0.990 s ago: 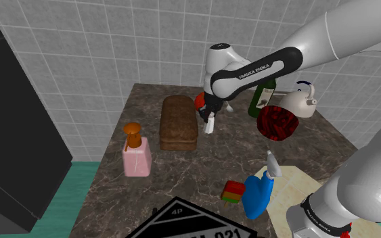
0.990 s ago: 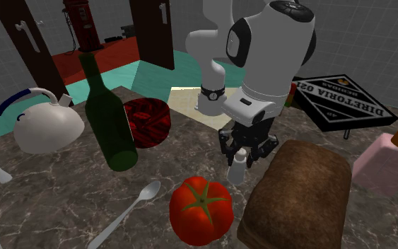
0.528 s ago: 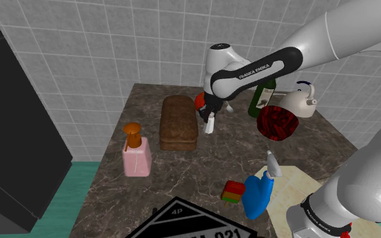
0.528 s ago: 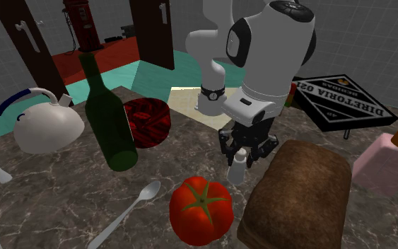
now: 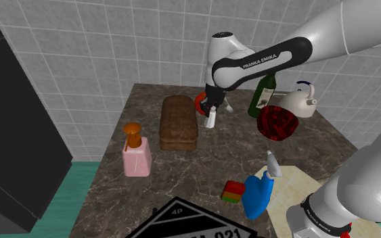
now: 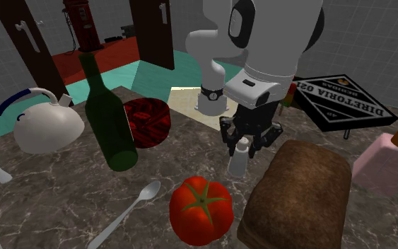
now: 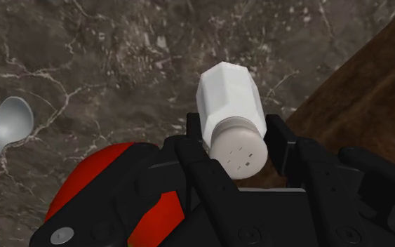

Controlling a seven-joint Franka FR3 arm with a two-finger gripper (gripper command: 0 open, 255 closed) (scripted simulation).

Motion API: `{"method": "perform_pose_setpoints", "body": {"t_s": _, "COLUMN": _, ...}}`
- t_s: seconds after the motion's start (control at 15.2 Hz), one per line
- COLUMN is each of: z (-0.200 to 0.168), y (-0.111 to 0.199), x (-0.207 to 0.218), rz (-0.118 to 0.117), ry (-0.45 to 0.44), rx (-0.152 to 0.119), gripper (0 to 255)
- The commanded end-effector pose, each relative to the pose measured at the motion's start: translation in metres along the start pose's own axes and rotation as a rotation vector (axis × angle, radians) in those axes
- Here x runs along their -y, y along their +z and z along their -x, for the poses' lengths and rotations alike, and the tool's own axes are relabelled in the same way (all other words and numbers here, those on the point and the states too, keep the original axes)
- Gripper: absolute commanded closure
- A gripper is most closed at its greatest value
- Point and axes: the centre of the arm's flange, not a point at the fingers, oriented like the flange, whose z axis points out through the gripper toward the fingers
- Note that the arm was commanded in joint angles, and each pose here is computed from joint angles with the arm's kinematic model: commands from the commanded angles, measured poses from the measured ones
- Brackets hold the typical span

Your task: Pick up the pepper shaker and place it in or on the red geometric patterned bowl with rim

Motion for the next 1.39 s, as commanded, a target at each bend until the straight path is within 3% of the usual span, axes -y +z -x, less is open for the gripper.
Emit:
{"method": "perform_pose_setpoints", "body": {"t_s": 0.0, "z": 0.0, "y": -0.011, "x": -0.001, "rz": 0.0, "ry": 0.0, "rx": 0.0, "gripper": 255}}
{"method": "perform_pose_setpoints", "body": {"t_s": 1.32, "z": -0.002, "y": -0.116, "x": -0.012, "rz": 0.0, "ry": 0.0, "rx": 0.0, "gripper": 255}}
